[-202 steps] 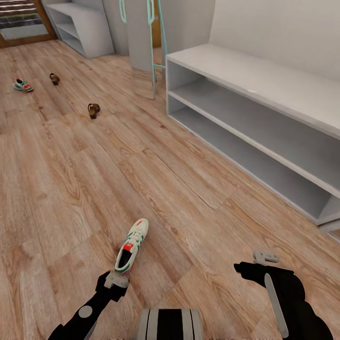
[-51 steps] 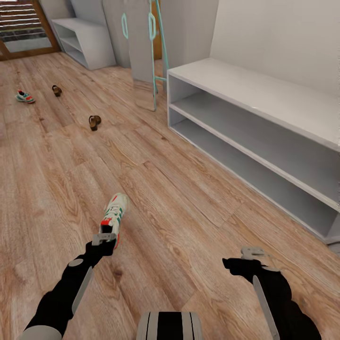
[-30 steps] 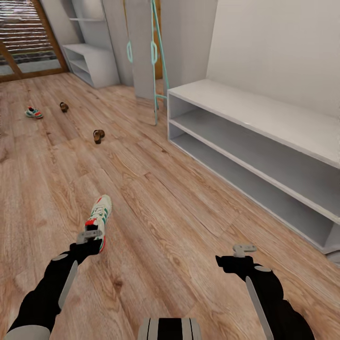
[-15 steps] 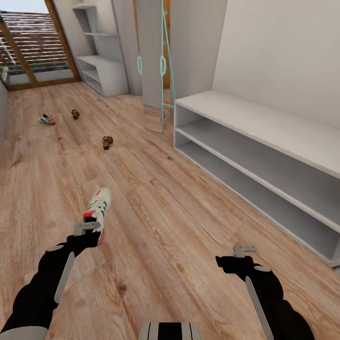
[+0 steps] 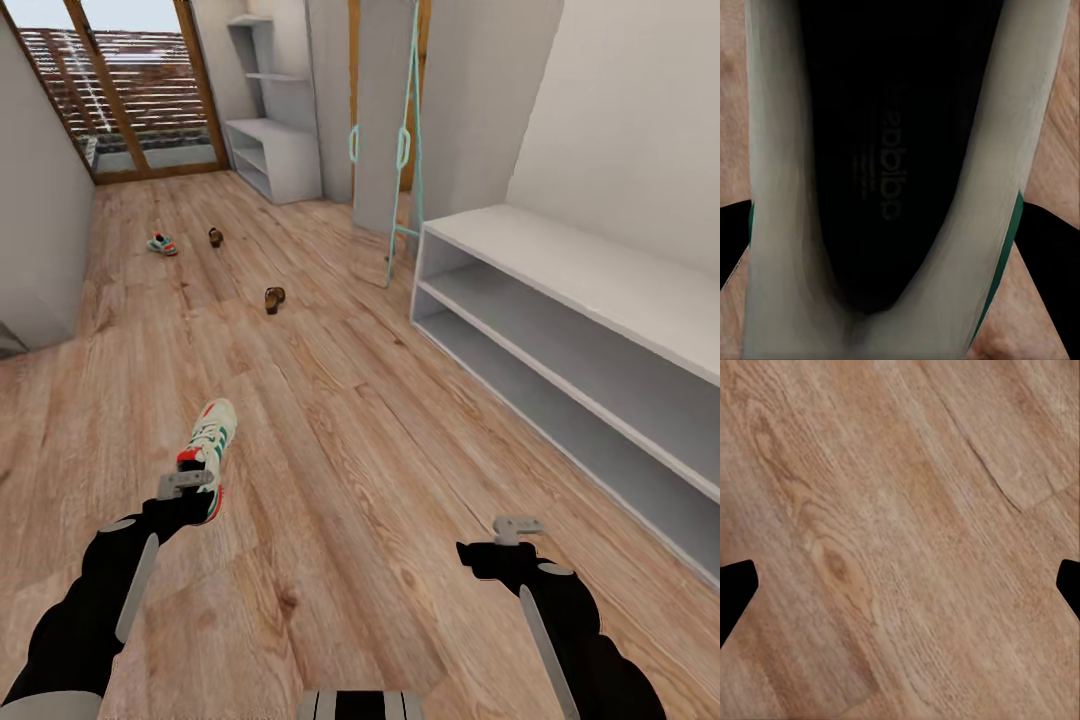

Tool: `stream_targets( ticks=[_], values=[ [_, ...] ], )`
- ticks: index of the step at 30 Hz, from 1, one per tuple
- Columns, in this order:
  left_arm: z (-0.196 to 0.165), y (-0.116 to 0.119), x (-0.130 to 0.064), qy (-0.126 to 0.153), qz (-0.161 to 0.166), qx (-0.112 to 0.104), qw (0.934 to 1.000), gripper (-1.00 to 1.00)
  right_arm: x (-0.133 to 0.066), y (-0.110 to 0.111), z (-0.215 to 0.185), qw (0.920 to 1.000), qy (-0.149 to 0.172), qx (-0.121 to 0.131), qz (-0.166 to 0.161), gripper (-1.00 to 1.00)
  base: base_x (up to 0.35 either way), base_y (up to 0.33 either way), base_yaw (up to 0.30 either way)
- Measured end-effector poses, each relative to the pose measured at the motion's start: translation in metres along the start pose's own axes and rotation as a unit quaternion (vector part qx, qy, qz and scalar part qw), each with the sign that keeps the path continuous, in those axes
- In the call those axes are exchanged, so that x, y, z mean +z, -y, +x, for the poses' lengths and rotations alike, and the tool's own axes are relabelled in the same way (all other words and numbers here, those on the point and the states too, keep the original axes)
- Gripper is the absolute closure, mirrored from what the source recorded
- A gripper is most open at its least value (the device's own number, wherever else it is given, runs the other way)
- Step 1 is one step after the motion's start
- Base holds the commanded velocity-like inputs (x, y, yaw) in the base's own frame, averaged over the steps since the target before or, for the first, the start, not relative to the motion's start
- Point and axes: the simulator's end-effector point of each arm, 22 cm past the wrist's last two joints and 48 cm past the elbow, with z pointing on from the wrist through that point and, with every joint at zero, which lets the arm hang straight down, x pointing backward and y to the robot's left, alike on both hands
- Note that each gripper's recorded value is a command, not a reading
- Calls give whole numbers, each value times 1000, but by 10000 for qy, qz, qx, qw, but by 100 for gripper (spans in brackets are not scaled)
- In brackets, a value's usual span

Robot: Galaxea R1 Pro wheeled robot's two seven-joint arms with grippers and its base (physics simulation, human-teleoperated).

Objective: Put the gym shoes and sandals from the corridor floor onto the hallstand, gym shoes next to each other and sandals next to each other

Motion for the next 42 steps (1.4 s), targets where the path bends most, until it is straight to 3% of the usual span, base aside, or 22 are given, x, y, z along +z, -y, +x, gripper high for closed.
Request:
stream_targets(
  ticks=[21,42],
  values=[
    [-17,0,-12,46,8,-27,10000,100,-14,0,-14,10000,55,1,-1,-100,0,0,260],
    [-39,1,-27,216,27,-47,9998,100,-29,-1,-32,9998,220,1,-3,-100,0,0,75]
  ],
)
